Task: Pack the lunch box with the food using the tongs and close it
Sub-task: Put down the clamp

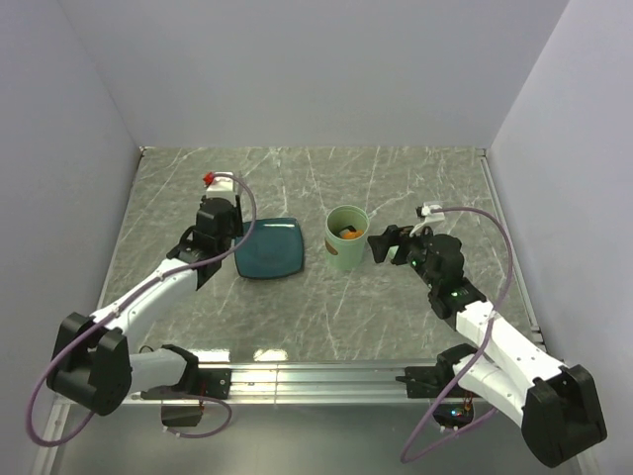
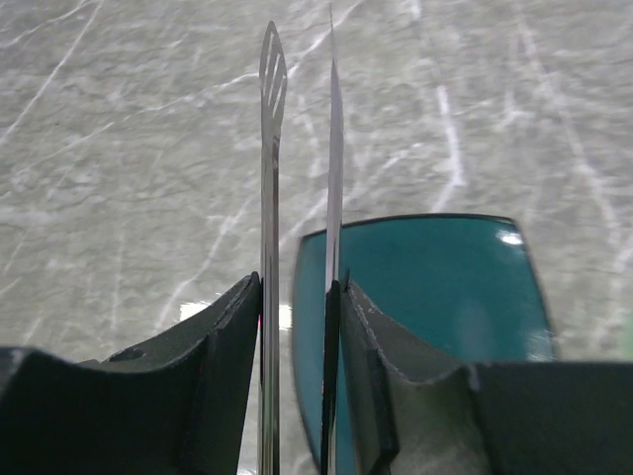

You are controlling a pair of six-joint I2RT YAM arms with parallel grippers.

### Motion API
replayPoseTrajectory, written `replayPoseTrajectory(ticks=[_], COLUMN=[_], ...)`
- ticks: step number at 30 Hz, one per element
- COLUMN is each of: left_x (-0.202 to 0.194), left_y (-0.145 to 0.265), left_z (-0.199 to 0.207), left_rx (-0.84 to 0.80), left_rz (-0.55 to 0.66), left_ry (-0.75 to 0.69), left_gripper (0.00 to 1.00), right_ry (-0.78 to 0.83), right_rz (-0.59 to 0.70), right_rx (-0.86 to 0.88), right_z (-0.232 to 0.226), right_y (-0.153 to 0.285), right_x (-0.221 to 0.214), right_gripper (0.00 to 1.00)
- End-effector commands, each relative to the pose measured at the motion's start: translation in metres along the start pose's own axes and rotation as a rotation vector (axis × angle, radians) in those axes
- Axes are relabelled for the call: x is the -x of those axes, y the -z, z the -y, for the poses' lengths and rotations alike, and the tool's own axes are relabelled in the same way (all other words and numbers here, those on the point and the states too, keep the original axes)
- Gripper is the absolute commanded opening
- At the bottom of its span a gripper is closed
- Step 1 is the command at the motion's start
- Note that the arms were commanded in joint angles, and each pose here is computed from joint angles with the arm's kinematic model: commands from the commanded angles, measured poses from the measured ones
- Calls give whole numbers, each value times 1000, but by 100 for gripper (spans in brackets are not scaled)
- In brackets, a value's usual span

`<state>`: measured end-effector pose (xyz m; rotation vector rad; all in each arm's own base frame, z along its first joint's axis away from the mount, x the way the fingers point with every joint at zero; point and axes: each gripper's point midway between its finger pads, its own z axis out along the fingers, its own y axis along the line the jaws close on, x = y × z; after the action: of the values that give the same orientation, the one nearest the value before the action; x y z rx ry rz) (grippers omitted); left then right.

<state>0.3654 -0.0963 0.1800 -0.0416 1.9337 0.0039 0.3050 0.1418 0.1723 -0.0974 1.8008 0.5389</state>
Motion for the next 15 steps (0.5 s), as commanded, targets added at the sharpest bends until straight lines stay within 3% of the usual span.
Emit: replayPoseTrajectory(ticks=[1, 15], left_x=[21, -26], left_y=[-14, -68], left_z=[-7, -66], left_rx=[1, 175], left_rz=[94, -58], left_ry=[4, -58], left_gripper=[41, 39], right_ry=[10, 17], right_rz=[58, 58], right_rx=[40, 95], right_z=[-8, -17], right_y=[-7, -8], right_x=[21, 21], right_gripper=[92, 93])
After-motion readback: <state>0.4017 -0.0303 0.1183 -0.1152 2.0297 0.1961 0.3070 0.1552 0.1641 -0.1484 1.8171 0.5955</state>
